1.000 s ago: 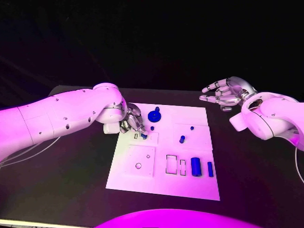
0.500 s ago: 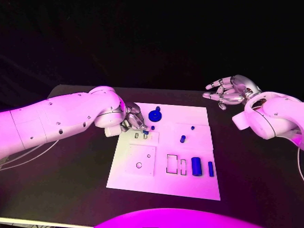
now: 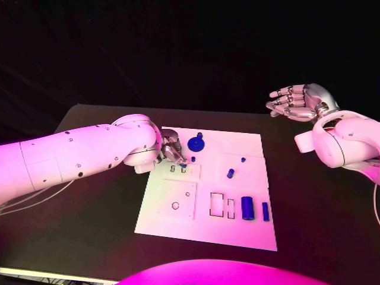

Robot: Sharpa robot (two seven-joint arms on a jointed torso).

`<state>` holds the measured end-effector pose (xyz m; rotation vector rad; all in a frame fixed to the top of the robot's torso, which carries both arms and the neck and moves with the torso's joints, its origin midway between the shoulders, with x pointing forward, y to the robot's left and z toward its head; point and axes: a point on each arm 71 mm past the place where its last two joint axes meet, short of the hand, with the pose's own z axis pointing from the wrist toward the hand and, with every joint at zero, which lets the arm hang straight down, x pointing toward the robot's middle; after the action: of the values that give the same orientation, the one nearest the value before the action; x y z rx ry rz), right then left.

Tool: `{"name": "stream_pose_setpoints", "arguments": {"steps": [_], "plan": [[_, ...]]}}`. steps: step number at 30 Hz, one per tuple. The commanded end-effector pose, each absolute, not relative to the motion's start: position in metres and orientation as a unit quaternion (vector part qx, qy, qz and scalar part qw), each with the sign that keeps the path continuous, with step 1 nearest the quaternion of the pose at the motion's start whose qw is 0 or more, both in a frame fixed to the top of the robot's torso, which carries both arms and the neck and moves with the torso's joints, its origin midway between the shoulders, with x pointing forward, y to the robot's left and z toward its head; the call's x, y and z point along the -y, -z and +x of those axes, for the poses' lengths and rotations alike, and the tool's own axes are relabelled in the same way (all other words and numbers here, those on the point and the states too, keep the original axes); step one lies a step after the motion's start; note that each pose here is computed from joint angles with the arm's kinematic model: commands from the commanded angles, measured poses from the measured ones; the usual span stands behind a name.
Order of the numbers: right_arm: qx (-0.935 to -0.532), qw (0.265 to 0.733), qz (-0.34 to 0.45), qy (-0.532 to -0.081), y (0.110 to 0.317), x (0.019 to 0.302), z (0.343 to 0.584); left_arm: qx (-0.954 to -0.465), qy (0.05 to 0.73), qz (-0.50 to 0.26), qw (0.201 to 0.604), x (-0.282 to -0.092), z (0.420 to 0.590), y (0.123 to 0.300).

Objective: Assemble the parts on the task board

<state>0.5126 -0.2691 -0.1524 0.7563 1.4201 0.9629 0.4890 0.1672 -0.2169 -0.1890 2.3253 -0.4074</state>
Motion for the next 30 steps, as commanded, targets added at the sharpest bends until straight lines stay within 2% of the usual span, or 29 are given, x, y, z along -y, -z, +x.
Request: {"name": "stream_pose_setpoints", "arguments": {"steps": [1, 30], "plan": [[-0.586, 0.593, 0.334, -0.440, 0.149, 0.270, 0.514, -0.900, 0.148, -0.053, 0.406, -0.166, 0.489, 0.216], [-0.585, 0.585, 0.336, -0.450, 0.149, 0.268, 0.516, -0.908, 0.144, -0.025, 0.393, -0.161, 0.483, 0.226]]}}
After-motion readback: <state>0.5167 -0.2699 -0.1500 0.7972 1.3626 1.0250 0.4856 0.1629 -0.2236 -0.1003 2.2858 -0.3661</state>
